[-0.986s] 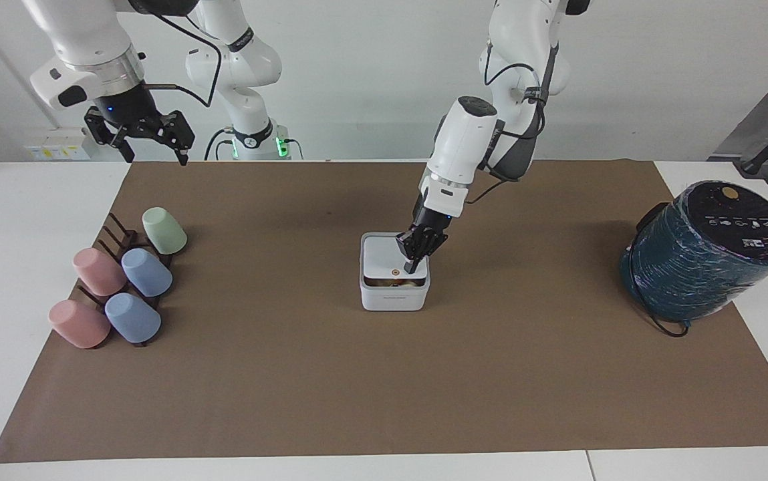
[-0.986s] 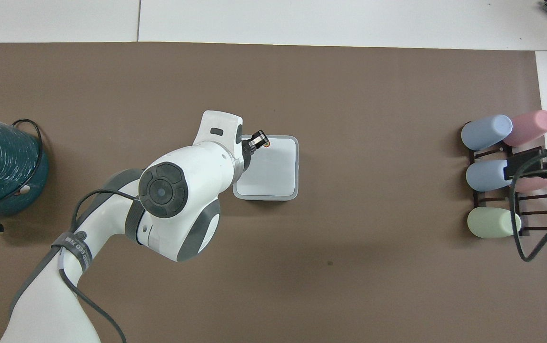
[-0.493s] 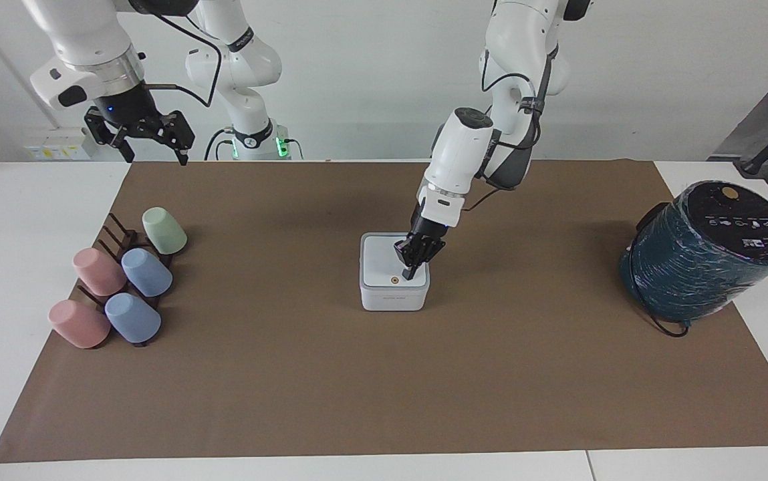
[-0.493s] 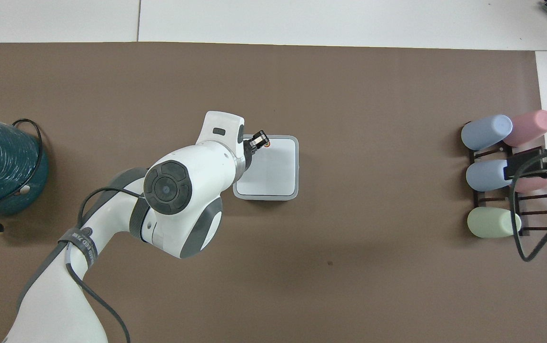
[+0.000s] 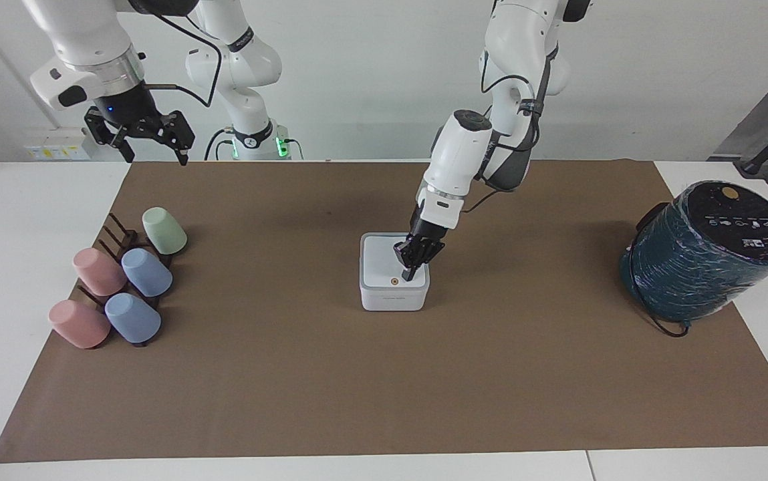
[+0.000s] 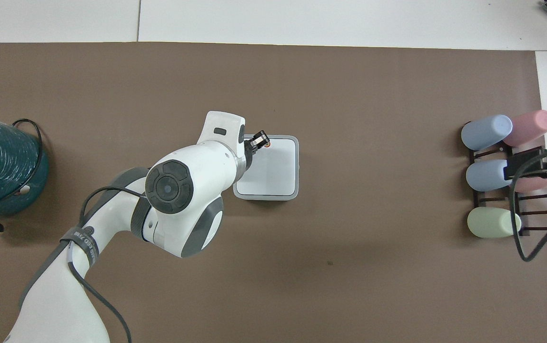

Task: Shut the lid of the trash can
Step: 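Push the white lid down over the bin with the left gripper, then lift the left gripper up off the closed bin lid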

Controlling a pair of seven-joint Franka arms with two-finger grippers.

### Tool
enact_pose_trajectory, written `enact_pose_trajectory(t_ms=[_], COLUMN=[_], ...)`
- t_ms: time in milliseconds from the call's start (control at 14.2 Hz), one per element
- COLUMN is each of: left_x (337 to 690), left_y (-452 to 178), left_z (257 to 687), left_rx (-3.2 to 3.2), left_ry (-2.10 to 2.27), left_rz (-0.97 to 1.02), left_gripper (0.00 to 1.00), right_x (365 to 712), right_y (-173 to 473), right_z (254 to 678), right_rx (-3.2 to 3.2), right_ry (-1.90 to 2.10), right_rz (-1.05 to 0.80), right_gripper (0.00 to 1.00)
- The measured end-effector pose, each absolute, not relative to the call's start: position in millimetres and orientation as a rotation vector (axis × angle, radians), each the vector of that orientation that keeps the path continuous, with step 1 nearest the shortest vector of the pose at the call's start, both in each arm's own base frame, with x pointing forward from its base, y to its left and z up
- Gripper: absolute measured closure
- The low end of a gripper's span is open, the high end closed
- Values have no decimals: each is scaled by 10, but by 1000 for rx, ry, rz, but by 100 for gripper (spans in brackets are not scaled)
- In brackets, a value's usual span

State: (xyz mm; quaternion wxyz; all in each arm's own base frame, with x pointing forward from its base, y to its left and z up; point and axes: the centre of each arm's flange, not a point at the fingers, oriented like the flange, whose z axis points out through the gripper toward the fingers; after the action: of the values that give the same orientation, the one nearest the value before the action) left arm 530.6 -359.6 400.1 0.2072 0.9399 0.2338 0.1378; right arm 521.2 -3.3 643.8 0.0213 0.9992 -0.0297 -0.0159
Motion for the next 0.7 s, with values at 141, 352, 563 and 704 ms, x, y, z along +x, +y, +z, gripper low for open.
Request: enact_pose_trajectory(t_ms=[141, 352, 563, 704], left_x=[5307, 5332, 5410, 5444], left_y=[-3596, -3611, -3655, -3685], left_z=[4002, 4014, 4079, 4103], left_rx=[2617, 2621, 2662, 2685], left_ry=[651, 652, 657, 659], left_rz=[384, 378, 324, 291], left_gripper=[99, 99, 99, 99], right_x=[5212, 5212, 5212, 5212], right_y=[-33, -33, -33, -33], right_z=[6438, 6438, 6438, 6438], right_rx=[3097, 3097, 3097, 3097], right_ry=[-92, -92, -92, -92], right_rz=[-49, -49, -49, -49], right_gripper=[0, 0, 0, 0])
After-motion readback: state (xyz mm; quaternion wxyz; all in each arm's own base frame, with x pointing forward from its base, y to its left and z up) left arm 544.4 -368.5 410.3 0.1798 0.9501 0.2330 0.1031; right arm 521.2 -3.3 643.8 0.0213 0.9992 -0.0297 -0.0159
